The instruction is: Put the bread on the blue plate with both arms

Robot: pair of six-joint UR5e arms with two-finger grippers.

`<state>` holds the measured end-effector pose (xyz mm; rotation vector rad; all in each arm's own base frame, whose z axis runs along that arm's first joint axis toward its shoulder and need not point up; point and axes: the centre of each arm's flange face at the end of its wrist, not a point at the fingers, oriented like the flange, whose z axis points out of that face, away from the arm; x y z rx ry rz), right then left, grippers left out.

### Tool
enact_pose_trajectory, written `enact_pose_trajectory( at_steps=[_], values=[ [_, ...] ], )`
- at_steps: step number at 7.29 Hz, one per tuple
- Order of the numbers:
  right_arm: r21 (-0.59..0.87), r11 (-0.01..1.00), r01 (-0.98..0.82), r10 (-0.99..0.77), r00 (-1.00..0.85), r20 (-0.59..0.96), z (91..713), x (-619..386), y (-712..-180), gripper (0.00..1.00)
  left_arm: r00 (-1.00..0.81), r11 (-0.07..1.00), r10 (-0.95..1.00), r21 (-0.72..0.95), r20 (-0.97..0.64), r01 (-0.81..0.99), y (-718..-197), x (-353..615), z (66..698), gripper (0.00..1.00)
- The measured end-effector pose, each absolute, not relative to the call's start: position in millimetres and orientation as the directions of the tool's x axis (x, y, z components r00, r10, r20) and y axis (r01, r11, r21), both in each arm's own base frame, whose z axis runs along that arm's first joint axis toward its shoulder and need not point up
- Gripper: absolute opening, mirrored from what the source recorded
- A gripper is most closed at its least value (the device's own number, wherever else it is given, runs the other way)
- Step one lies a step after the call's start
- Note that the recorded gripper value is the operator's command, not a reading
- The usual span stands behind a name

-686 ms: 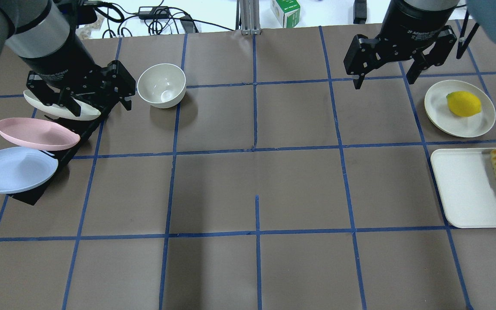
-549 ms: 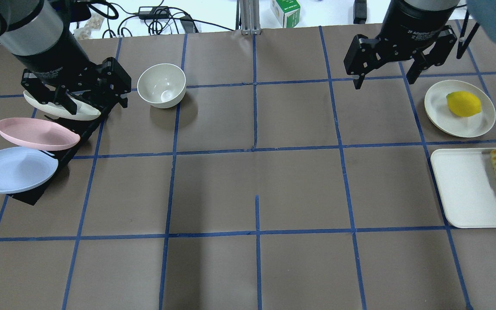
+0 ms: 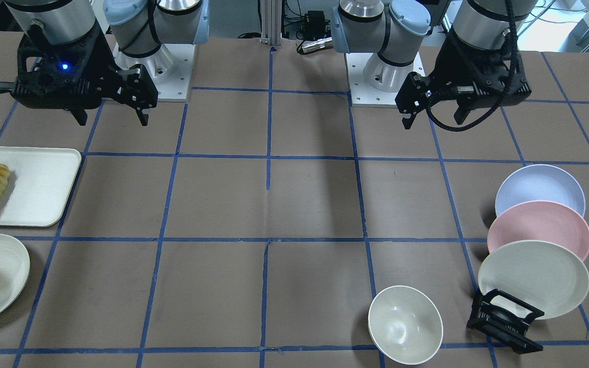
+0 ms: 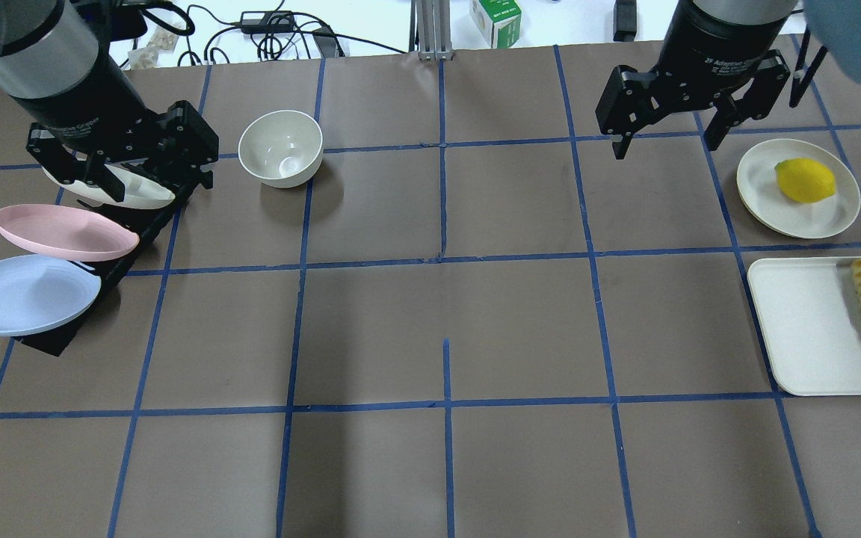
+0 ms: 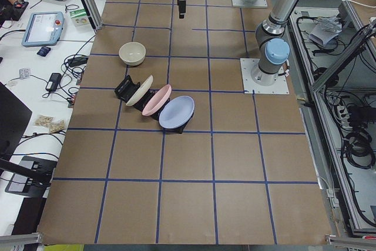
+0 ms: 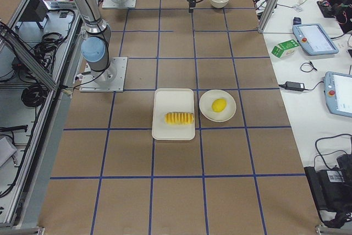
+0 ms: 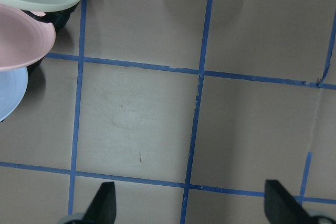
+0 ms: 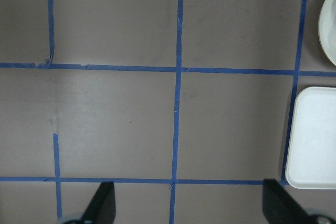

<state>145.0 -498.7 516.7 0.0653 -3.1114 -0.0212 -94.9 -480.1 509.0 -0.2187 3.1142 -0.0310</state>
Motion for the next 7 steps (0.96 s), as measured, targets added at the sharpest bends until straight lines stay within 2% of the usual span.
enact_pose_trajectory(
  at_steps=[3, 7],
  values=[
    [0.019, 0.999, -0.043, -0.044, -0.999, 0.031, 514, 144, -499, 1.0, -0.978, 0.978, -0.208, -0.024, -0.017, -0.207, -488, -61, 511, 1.0],
    [0.027, 0.997, -0.075, -0.076, -0.996, 0.035, 511, 126, -505, 1.0, -0.936, 0.936, -0.35, -0.035, -0.029, -0.349, -491, 64, 521, 1.0]
  ],
)
